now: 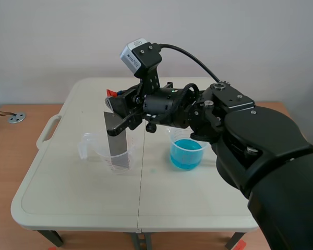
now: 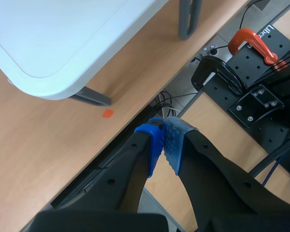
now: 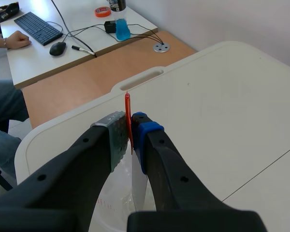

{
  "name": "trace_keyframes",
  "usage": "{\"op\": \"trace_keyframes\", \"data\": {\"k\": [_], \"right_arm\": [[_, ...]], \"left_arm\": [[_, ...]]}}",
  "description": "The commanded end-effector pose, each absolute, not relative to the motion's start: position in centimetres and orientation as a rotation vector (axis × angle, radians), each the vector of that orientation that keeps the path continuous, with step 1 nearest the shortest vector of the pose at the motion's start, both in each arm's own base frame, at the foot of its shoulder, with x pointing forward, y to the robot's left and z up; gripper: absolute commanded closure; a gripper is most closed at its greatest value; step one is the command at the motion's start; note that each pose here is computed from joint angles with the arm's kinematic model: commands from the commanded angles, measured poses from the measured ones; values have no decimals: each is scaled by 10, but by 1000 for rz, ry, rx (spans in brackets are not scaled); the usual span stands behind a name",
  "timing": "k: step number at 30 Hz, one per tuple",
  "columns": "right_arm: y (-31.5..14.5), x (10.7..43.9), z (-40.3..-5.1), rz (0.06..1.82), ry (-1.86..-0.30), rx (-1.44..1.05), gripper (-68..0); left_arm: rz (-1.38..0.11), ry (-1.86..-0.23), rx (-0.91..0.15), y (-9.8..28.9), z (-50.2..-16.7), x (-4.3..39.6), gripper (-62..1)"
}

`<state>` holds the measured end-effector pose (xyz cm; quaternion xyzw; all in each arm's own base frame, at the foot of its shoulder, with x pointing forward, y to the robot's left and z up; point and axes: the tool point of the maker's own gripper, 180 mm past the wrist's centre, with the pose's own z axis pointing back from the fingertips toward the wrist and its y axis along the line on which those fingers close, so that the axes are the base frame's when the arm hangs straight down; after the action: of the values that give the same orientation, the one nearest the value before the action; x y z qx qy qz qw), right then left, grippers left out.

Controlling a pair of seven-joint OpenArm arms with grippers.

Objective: Hold the metal plate by the orange handle, dip it into the blue solution, take it out and point at it, then put the plate back in the beaker on the left.
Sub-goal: 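Put the plate into the left beaker, then return to the home posture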

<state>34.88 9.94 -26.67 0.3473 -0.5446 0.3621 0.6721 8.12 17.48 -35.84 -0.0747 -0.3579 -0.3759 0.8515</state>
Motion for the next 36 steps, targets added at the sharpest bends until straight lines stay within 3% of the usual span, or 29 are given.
{"op": "trace_keyframes", "data": {"k": [1,6,8,10,12,13,19,27,36], "right_arm": [[103,354,-254,837,-1258,781,-52],[103,354,-254,841,-1261,778,-229],[103,354,-254,841,-1261,778,-327],[103,354,-254,840,-1261,779,-420],[103,355,-254,837,-1262,776,-479],[102,355,-254,838,-1262,776,-509],[99,360,-253,813,-1273,753,-669],[82,369,-252,764,-1282,723,-665],[40,358,-220,721,-1347,701,-665]], "left_arm": [[-785,-773,-173,169,-354,82,-27],[-785,-773,-174,169,-354,82,-36],[-785,-773,-173,169,-354,82,-106],[-785,-774,-173,169,-354,82,-278],[-783,-789,-179,168,-352,83,-538],[-783,-800,-184,167,-351,84,-623],[-783,-802,-185,166,-351,84,-623],[-784,-794,-183,167,-352,84,-623],[-754,-843,-211,161,-345,89,-623]]}}
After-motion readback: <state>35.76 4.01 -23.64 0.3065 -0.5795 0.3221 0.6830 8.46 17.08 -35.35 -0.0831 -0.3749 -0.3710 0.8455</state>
